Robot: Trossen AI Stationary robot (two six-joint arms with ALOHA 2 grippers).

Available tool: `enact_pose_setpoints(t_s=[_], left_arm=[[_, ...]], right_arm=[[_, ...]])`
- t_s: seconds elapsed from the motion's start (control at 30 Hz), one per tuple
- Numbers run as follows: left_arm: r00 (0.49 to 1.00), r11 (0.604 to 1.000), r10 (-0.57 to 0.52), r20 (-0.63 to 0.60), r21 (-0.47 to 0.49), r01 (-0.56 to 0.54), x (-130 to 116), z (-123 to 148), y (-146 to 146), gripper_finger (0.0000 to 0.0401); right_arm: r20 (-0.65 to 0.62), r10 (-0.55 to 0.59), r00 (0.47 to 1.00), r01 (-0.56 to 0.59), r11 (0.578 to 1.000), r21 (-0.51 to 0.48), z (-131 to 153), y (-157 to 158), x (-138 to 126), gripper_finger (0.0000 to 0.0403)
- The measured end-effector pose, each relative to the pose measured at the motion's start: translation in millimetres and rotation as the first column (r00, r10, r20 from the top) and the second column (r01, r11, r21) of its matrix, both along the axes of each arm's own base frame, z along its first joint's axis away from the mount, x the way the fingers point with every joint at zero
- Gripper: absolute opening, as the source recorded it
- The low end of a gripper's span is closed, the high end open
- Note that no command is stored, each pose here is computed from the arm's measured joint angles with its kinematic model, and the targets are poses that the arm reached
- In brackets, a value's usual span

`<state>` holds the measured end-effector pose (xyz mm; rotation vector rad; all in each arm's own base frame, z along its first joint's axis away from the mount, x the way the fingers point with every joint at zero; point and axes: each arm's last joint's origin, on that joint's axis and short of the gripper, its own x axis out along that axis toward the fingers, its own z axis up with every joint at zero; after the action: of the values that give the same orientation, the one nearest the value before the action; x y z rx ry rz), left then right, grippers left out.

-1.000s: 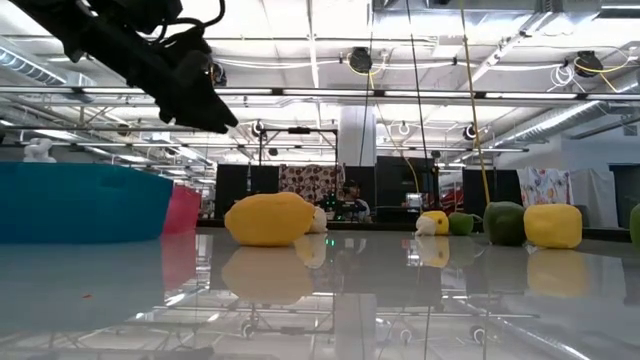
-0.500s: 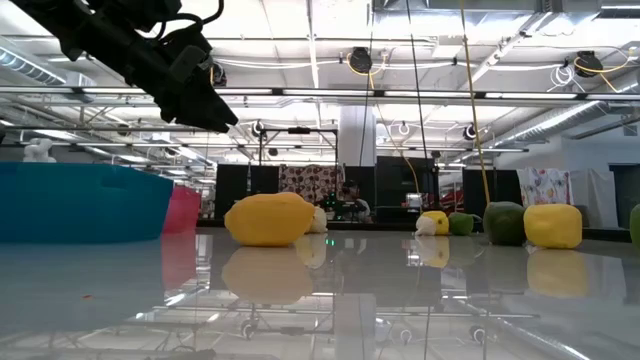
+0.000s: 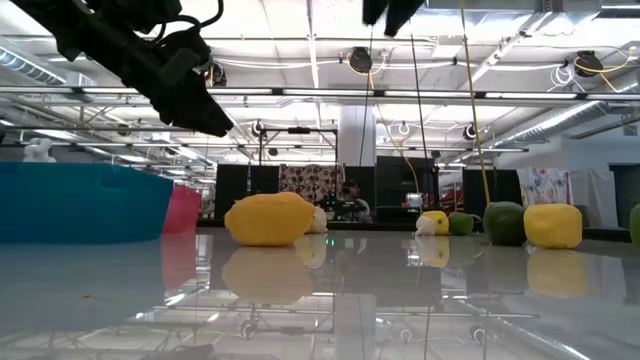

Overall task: Sort produce into baskets
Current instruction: Put the white garlic into the pink bin

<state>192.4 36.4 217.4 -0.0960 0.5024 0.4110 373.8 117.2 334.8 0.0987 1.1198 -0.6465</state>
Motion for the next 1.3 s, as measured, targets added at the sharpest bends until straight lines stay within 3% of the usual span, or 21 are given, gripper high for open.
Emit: enact_pose_setpoints(t_s=[0.23,0.5,0.73,0.9,1.0,1.17,1.23,1.3], left_arm=[[0.998,0.999,-0.049,-0.026,-0.004,0.049,0.3,-2.1,-9.6,0.0263],[0.995,0.996,-0.088,-0.049,-0.007,0.088,0.0,-4.0,-17.6,0.0263],[0.989,0.994,-0.107,-0.1,-0.014,0.106,-2.5,-8.1,-21.8,0.0263],[0.99,0.994,-0.106,-0.092,-0.019,0.104,-2.2,-7.7,-22.7,0.0263],[0.993,0.996,-0.088,-0.081,-0.005,0.088,-1.6,-6.7,-22.1,0.0263],[0.996,0.997,-0.072,-0.054,0.008,0.073,-0.2,-4.3,-21.5,0.0263],[0.996,0.997,-0.073,-0.05,0.01,0.074,0.0,-3.9,-21.5,0.0263],[0.996,0.997,-0.076,-0.045,0.016,0.077,0.4,-3.4,-21.5,0.0263]], right_arm=[[-0.196,-0.025,0.98,0.045,0.994,0.097,-37.4,-75.4,16.8,0.0256],[-0.331,-0.034,0.943,0.083,0.987,0.135,-78.0,-145.1,9.4,0.0256],[-0.21,-0.112,0.971,0.161,0.96,0.23,-88.1,-193.3,-32.2,0.0256],[0.029,-0.213,0.977,0.201,0.954,0.222,-76.2,-211.2,-66.1,0.0256],[0.163,-0.267,0.95,0.227,0.947,0.227,-80.0,-218.4,-78.8,0.0256],[0.2,-0.355,0.913,0.304,0.921,0.245,-116.4,-232.6,-87.2,0.0256],[0.23,-0.437,0.87,0.379,0.889,0.256,-127.8,-240.9,-86.3,0.0256],[0.214,-0.563,0.799,0.498,0.817,0.291,-137.9,-247.0,-88.6,0.0256]])
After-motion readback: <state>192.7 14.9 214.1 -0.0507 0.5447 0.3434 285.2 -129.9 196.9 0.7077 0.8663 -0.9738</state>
